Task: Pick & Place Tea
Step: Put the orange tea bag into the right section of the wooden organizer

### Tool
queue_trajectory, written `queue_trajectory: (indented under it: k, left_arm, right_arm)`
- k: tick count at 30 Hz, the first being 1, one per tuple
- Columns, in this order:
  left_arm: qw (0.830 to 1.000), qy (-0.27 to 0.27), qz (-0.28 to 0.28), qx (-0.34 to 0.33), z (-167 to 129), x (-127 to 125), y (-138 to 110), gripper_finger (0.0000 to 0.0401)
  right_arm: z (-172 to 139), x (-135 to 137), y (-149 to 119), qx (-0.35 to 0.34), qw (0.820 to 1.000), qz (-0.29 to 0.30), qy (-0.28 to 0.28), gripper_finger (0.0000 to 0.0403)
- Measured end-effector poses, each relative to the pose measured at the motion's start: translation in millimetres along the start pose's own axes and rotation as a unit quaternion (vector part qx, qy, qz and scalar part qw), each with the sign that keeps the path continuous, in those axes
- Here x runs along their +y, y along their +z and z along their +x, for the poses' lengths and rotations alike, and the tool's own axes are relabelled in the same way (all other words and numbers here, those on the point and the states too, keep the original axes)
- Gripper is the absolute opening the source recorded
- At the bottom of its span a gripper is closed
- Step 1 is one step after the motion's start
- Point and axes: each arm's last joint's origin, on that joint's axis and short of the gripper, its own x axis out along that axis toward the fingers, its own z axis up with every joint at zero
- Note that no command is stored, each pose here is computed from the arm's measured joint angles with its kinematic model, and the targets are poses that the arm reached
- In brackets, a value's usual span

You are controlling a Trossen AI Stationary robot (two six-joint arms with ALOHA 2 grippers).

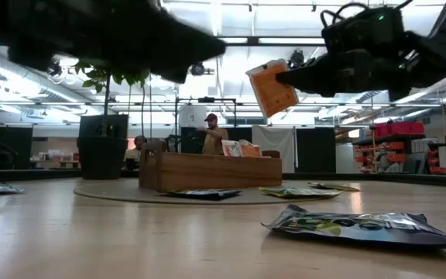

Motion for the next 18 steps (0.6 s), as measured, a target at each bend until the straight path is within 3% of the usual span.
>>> queue_trajectory:
  k: [8, 18]
  left_arm:
    - [0.999, -0.009, 0.011, -0.03, -18, -10, -11, 0.0006]
    - [0.997, 0.009, -0.016, -0.078, -43, -6, -23, 0.0008]
  right_arm:
    - [1, -26, -13, -0.018, 0.999, 0.019, 0.036, 0.0]
    - [31, -60, -43, 0.08, 0.995, 0.046, 0.033, 0.0]
